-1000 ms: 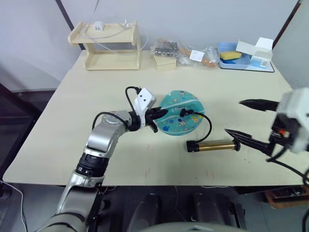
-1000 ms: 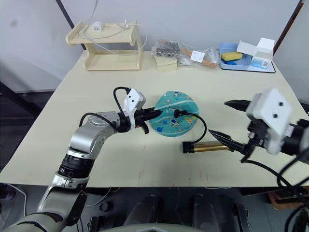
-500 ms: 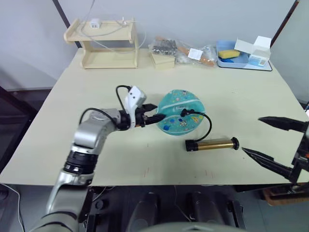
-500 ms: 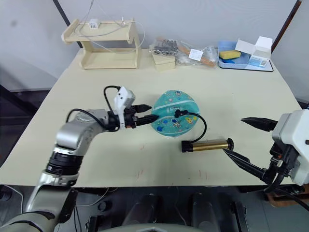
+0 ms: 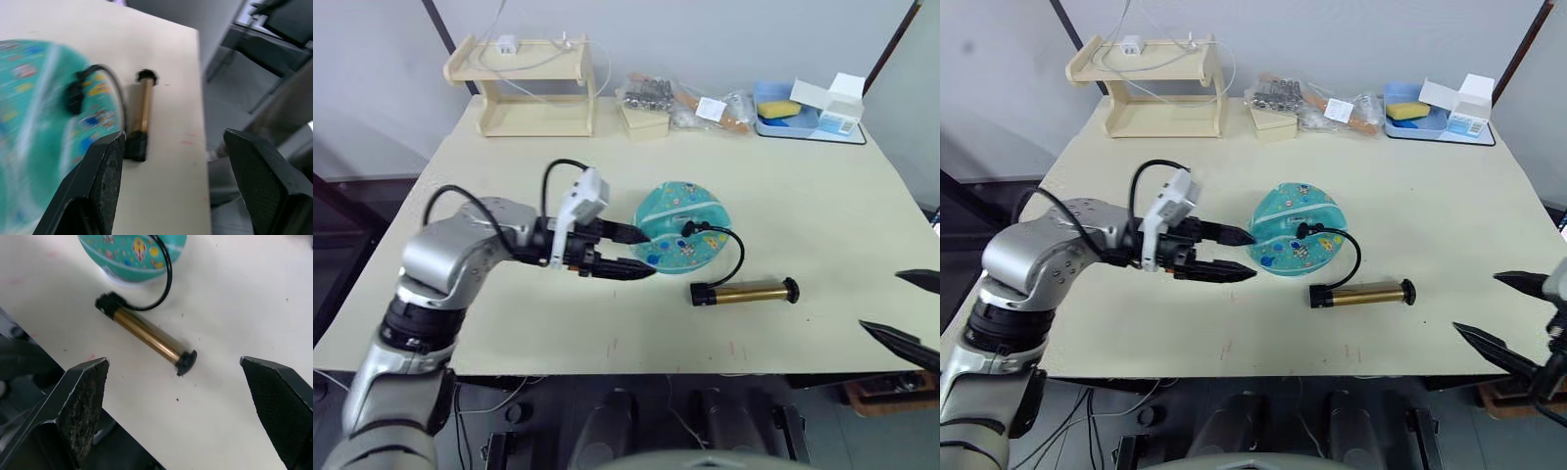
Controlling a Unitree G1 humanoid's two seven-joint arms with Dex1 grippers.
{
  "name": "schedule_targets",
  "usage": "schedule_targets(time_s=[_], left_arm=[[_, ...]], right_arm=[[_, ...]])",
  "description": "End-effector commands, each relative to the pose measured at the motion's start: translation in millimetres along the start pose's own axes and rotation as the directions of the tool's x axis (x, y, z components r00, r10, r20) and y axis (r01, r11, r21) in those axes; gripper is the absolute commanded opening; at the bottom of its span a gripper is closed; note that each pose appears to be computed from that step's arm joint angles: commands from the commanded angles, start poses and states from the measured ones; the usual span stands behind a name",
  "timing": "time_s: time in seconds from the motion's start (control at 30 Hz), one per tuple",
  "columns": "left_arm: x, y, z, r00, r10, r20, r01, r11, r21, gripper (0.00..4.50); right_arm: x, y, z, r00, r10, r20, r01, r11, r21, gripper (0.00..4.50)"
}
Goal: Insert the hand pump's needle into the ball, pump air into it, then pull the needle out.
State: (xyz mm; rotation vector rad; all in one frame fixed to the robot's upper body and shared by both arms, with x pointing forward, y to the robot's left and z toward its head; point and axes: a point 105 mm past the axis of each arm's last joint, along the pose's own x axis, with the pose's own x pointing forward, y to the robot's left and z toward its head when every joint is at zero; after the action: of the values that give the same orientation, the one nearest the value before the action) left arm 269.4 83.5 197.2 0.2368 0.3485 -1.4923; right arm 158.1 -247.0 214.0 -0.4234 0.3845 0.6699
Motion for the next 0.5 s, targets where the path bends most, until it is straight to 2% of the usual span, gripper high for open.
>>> schedule_targets(time_s=[0.03, 0.13, 0.5], left_arm=[[19, -7, 14, 0.999, -0.025, -0.031, 0.027, 0.997, 0.071, 3.36], [37, -8, 15, 0.994, -0.029, -0.109, 0.037, 0.996, 0.075, 3.36], [96, -7, 18, 0.958, -0.034, -0.284, 0.074, 0.989, 0.131, 3.36]], right_arm=[[-14, -8, -3, 0.997, 0.042, -0.063, -0.045, 0.998, -0.048, 4.50], [-24, -16, -8, 0.989, 0.081, -0.123, -0.094, 0.990, -0.104, 4.50], [-25, -44, 2, 0.981, 0.148, -0.128, -0.169, 0.971, -0.169, 4.50]])
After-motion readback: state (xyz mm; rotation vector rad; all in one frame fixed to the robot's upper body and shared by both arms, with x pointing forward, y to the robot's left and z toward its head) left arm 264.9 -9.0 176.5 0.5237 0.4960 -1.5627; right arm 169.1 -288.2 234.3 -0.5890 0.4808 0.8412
